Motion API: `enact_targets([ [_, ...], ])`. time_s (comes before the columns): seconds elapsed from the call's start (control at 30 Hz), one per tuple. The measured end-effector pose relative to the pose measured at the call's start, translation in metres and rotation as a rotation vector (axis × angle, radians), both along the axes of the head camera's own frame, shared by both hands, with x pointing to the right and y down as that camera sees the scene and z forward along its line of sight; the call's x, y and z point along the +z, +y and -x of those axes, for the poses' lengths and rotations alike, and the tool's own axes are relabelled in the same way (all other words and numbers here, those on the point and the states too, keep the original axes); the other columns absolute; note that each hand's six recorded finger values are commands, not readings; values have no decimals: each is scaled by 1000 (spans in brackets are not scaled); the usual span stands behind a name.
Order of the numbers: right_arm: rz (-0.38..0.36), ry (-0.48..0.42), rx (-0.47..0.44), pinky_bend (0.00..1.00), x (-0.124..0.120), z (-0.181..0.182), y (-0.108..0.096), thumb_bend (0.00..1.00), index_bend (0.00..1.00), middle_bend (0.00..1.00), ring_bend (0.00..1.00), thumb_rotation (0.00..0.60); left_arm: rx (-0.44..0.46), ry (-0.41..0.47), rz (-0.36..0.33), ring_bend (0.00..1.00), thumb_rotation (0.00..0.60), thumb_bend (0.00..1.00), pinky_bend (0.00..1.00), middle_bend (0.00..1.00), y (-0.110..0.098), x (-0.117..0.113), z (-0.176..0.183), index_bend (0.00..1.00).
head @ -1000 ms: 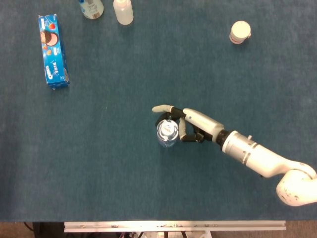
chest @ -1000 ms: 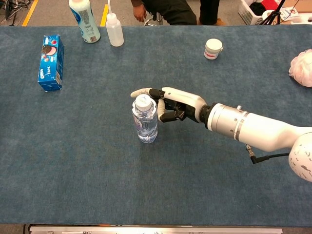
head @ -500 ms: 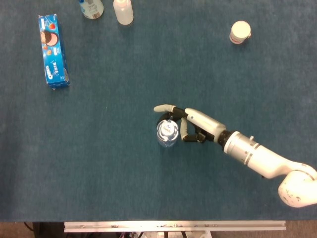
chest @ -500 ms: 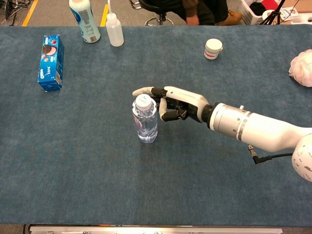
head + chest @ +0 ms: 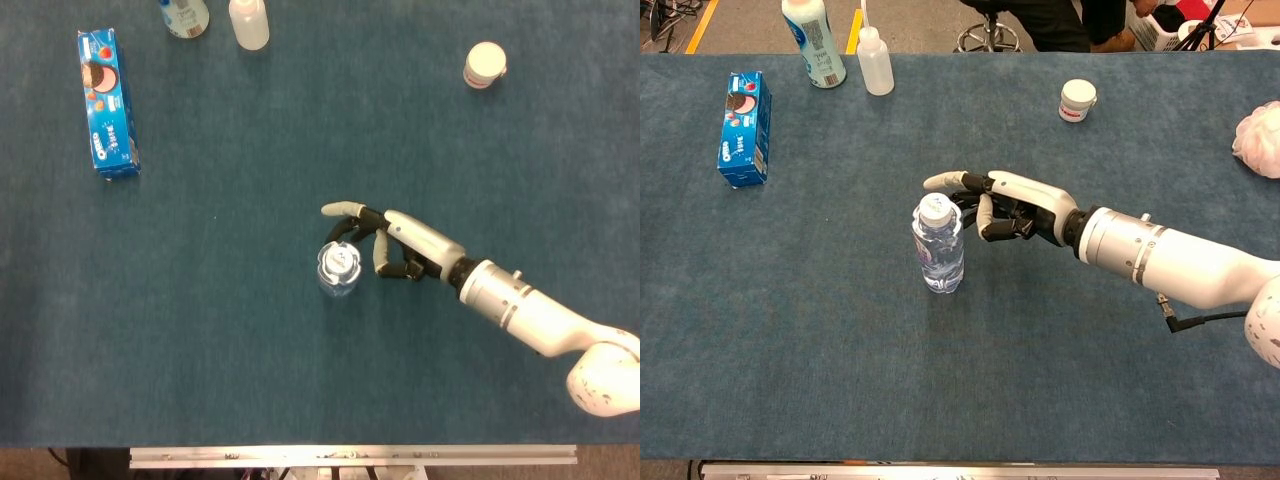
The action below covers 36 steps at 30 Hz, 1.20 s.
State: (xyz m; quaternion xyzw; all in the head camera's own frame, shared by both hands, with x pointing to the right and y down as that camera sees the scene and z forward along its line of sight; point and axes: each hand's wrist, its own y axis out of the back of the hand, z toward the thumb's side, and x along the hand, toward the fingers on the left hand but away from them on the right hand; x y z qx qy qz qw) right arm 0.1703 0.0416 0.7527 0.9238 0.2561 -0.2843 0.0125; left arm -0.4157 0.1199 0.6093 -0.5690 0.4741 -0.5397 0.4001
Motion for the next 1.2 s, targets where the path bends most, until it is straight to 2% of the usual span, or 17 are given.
enact_targets([
  [0.43,64,-27,-56,222,-2,6,22,1000,148,298,181,600,-3,1,-3,120,600,292,166,178,3,-2,0,108],
  [0.67,23,-18,-30,222,-4,-3,11,1000,148,298,181,600,-3,3,-3,120,600,292,166,178,3,-2,1,108],
  [0.83,-50,15,-12,222,-10,-21,-2,997,148,297,181,600,0,3,-3,120,600,292,166,178,2,-1,0,108],
  [0.9,-87,33,-9,222,-15,-31,-7,935,148,291,182,600,1,3,-5,120,600,292,166,178,2,-1,0,108],
  [0.93,-114,50,-8,222,-18,-38,-10,869,148,286,182,600,2,3,-5,120,600,292,166,178,1,-1,0,108],
  [1.0,-160,80,-8,222,-24,-50,-14,720,144,279,183,600,6,2,-4,120,600,292,166,178,1,1,0,108],
  [1.07,-224,122,-6,222,-32,-66,-19,471,129,271,183,600,11,2,-1,120,600,292,166,178,-1,2,-1,108],
  [1.13,-295,175,-4,222,-41,-83,-24,302,116,267,183,600,18,5,-1,120,600,292,166,177,-3,4,-3,108],
  [1.2,-360,229,-3,223,-50,-98,-28,212,107,264,183,600,28,17,-4,120,600,292,166,175,-5,6,-6,108],
])
